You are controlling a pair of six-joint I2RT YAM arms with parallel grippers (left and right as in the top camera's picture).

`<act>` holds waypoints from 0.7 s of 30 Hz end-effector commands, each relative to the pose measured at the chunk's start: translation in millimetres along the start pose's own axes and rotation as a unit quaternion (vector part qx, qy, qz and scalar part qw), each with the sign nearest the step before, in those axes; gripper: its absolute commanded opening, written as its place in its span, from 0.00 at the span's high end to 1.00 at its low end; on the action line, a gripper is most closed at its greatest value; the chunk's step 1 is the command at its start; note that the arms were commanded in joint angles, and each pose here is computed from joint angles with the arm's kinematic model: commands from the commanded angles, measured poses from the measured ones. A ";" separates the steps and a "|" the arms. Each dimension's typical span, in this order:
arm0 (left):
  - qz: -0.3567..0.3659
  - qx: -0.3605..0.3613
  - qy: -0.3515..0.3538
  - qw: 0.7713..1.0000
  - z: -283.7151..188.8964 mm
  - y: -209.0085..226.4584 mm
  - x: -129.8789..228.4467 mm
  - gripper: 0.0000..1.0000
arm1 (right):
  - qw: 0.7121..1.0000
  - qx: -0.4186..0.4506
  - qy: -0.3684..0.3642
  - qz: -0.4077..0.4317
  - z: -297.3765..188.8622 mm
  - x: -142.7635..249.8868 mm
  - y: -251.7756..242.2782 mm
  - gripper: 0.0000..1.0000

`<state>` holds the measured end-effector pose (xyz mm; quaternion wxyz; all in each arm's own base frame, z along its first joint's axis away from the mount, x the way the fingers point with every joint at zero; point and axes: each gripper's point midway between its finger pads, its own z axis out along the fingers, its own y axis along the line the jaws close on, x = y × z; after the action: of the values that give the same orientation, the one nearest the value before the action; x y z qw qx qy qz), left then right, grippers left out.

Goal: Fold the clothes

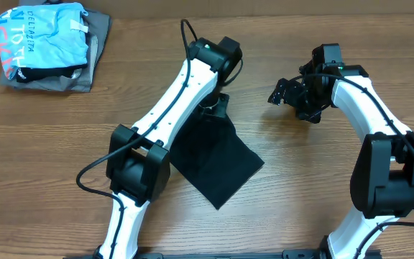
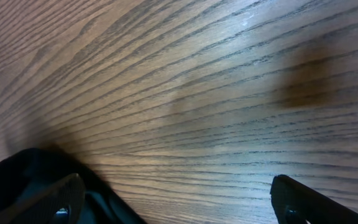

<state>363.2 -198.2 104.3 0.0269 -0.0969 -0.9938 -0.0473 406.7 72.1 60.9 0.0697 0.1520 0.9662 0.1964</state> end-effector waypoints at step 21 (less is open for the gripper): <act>-0.207 0.002 -0.012 0.978 -36.1 163.5 -19.2 0.96 | 1.000 -0.002 0.001 -0.001 -0.7 2.1 1.6 0.01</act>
<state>414.0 -10.6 151.0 0.0083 0.1344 -0.9875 -0.0814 405.5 72.1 60.5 0.0672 0.1523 0.9664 0.1961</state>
